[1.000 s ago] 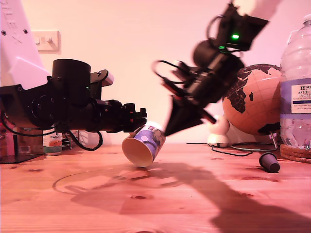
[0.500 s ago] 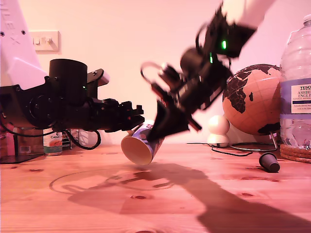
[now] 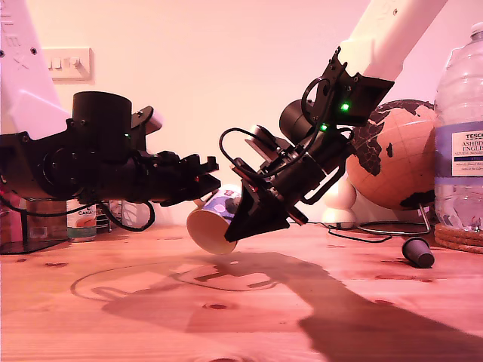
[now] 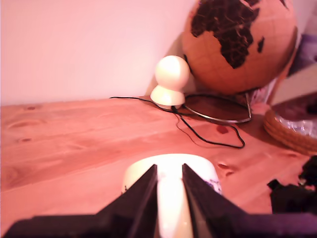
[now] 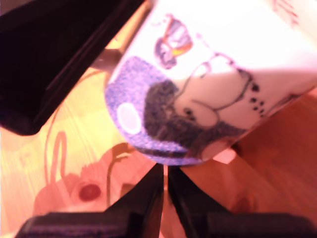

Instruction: Lift the coffee cup and remove the coffee capsule that is hidden under it

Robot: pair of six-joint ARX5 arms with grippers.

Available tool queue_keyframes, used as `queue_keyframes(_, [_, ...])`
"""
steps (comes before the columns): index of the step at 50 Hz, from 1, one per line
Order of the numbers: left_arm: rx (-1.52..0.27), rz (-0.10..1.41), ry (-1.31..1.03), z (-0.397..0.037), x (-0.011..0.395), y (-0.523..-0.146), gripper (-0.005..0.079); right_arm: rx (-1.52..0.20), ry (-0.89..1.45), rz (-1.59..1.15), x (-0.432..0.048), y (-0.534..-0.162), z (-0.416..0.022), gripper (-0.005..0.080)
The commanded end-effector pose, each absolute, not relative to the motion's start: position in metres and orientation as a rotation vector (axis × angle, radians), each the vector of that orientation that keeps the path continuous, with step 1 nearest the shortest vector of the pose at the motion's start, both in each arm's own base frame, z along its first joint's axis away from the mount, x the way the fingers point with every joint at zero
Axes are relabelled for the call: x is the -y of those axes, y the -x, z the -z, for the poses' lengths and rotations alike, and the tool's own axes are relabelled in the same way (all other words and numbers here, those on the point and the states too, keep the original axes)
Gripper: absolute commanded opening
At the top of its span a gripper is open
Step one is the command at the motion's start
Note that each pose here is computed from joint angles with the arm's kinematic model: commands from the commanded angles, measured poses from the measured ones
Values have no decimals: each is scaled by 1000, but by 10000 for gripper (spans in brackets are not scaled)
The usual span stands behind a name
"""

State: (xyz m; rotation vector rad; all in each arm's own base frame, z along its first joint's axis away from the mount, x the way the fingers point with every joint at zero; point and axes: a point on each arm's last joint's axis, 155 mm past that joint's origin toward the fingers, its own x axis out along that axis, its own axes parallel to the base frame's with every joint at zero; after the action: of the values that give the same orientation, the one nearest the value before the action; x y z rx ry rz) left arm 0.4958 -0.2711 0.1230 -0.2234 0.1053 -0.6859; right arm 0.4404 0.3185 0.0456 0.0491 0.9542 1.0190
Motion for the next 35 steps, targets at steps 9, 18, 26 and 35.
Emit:
queue_keyframes(9, [-105,703,272,-123,275,-495,-21,-919,-36,-1016,-321,-447,-48,-13])
queue_keyframes(18, [-119,743,301,-124,281,-490,-21,-912,-33,-985,-312,-455,-47,-13])
queue_keyframes(26, [-139,779,332,-124,286,-485,-21,-904,-35,-973,-306,-460,-48,-13])
queue_keyframes(35, [-152,801,350,-124,289,-482,-21,-895,-29,-965,-302,-463,-48,-13])
